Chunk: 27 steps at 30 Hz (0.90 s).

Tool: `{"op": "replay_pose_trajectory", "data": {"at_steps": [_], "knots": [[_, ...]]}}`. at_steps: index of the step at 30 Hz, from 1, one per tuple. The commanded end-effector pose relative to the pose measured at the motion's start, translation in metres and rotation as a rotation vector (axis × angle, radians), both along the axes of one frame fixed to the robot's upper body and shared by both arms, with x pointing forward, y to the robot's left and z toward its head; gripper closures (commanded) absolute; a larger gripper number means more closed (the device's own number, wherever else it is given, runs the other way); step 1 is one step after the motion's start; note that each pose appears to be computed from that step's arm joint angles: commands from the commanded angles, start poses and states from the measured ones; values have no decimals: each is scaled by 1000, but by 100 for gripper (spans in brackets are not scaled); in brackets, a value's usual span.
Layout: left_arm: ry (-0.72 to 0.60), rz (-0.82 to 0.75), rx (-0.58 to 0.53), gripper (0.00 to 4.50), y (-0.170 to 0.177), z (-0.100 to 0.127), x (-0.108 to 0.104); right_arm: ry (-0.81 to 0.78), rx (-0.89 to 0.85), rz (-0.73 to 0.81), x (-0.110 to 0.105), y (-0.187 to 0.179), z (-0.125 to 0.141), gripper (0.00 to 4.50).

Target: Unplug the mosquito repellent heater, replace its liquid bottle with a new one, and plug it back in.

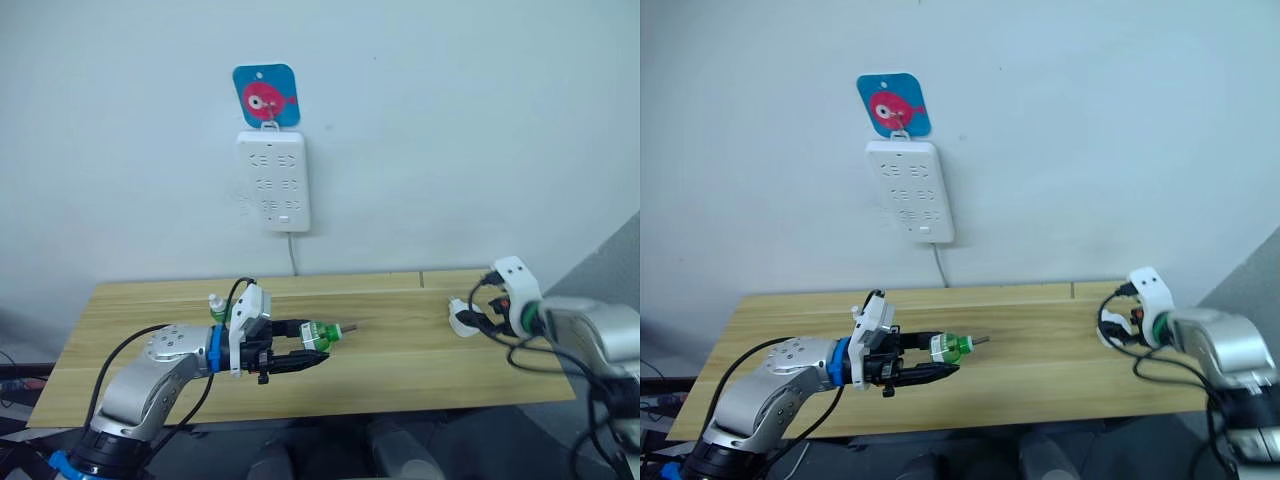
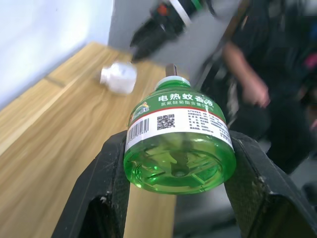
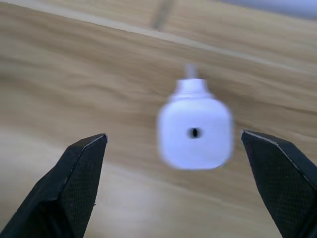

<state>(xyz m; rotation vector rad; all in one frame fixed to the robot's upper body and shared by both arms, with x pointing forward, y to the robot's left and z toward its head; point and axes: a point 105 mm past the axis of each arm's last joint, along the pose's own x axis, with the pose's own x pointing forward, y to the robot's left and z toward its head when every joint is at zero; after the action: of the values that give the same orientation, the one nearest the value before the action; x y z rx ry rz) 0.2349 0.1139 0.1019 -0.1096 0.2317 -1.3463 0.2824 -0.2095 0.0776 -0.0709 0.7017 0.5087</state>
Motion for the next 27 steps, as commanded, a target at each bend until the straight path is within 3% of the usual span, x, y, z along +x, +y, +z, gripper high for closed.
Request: {"op": "replay_pose_trajectory", "data": {"at_steps": [1, 6, 11, 15, 27], "knots": [[-54, 67, -112, 226, -3, 22, 13, -243, 185, 89, -13, 34, 42, 0], [-129, 192, -203, 226, -13, 36, 32, -410, 394, 59, -25, 61, 56, 0], [-169, 215, -256, 226, -29, 45, 37, -374, 706, 71, -41, 99, 70, 0], [-219, 215, -265, 226, -37, 49, 39, -332, 815, 113, -49, 122, 79, 0], [-339, 202, -228, 226, -42, 48, 38, -281, 969, 113, -24, 146, 101, 0]]}}
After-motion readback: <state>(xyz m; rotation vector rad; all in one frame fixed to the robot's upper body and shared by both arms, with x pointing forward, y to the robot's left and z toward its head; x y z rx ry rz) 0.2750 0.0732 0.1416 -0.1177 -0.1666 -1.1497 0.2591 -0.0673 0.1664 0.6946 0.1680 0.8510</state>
